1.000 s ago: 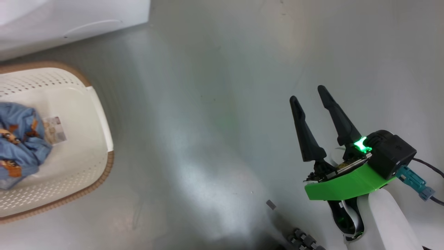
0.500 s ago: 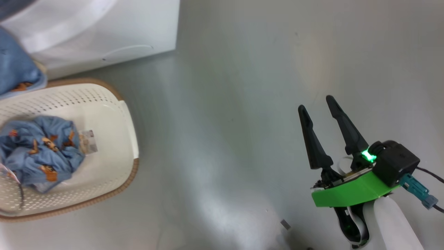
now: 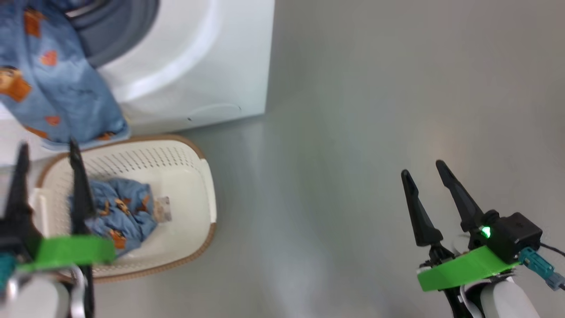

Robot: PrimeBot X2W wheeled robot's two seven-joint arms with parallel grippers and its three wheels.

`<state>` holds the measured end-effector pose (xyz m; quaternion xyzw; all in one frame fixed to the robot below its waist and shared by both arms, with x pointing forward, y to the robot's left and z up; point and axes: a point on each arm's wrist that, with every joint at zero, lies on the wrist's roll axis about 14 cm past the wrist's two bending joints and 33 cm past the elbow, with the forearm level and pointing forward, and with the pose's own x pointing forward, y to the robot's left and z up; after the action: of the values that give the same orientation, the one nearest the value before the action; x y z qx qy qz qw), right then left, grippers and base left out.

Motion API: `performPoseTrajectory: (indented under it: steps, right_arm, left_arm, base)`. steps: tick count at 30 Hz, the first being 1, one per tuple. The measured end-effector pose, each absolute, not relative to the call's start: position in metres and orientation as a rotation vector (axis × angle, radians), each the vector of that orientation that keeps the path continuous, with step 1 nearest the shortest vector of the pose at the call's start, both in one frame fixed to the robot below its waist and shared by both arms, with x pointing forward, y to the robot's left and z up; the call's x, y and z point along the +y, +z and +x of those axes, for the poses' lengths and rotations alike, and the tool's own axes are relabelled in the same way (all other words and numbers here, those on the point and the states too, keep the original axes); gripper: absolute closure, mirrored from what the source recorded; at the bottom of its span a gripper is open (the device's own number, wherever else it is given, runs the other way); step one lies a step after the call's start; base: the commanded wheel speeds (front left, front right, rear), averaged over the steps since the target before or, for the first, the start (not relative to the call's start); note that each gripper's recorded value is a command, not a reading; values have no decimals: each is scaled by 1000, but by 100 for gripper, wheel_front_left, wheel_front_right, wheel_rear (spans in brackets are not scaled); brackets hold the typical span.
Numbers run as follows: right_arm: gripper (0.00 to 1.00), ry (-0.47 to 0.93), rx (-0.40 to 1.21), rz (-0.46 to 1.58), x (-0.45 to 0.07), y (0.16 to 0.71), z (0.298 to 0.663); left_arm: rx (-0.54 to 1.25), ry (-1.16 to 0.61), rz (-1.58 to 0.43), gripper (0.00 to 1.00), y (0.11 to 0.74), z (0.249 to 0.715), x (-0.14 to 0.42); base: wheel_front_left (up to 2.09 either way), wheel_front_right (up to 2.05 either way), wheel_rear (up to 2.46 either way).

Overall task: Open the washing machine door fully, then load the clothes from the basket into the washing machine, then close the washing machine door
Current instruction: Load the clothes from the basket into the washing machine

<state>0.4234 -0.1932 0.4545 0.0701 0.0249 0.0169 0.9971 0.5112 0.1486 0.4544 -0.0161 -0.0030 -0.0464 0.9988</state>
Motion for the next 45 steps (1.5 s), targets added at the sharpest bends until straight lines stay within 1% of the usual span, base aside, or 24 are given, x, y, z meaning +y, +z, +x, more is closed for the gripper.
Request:
performPoseTrajectory:
  steps: [5,6,17,32,45]
  right_arm:
    - [0,38,30,126,-193,471,411]
    - [0,38,22,125,-193,477,406]
    - [0,72,-5,121,-180,500,384]
    - [0,133,-53,113,-160,529,353]
    - [0,150,-84,108,-153,542,338]
  left_arm:
    - [22,-74,-52,0,465,463,150]
    - [27,-73,-66,0,470,447,148]
    - [45,-64,-112,0,483,385,145]
    - [1,-59,-131,0,502,342,154]
    - [-35,-47,-144,0,513,328,158]
  base:
    - [0,0,0]
    - [0,0,0]
    - [0,0,0]
    - [0,0,0]
    - [0,0,0]
